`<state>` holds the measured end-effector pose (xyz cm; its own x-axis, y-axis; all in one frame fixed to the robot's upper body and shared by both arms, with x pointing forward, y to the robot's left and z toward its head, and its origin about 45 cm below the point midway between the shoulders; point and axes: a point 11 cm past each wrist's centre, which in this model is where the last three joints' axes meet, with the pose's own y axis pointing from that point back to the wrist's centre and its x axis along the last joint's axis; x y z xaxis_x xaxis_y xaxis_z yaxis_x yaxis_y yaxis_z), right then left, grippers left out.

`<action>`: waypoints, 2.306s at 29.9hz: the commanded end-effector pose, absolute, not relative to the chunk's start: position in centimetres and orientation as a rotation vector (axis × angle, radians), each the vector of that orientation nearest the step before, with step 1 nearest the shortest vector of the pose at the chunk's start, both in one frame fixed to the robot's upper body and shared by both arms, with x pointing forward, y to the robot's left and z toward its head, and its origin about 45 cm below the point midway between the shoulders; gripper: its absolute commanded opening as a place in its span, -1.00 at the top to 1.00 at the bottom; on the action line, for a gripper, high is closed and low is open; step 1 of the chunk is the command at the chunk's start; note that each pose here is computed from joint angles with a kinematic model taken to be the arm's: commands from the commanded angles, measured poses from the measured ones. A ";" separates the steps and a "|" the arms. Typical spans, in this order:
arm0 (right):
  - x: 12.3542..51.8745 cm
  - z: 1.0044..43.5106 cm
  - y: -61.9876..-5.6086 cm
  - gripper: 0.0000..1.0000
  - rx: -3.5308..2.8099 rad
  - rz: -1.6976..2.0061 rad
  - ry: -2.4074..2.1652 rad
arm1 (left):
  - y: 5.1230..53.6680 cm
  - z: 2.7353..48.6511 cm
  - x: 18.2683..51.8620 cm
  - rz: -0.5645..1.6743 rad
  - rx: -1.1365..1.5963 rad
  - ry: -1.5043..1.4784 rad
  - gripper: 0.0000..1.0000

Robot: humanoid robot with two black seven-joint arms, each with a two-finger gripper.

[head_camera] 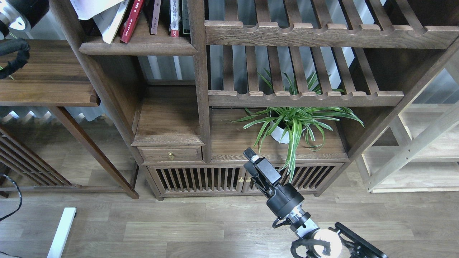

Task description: Organize books on shelf

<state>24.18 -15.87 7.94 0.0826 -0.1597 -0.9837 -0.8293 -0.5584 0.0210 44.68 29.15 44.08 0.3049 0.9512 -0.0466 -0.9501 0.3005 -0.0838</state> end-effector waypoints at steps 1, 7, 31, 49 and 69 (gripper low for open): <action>24.4 8.0 -16.6 -0.98 -1.795 1.503 0.993 | 29.1 43.6 44.5 1.254 -0.074 -0.002 1.00; 24.4 7.9 -16.8 -0.98 -1.797 1.501 1.000 | 30.1 43.9 44.2 1.267 -0.036 -0.011 1.00; 24.0 7.7 -16.5 -0.98 -1.790 1.515 0.995 | 30.5 41.8 45.6 1.369 -0.057 0.080 1.00; 23.8 7.5 -16.9 -0.98 -1.787 1.516 1.010 | 26.4 43.6 48.5 1.326 -0.063 0.012 1.00; 23.4 7.0 -18.4 -0.98 -1.760 1.508 1.057 | 25.8 40.9 50.0 1.335 -0.065 -0.040 0.97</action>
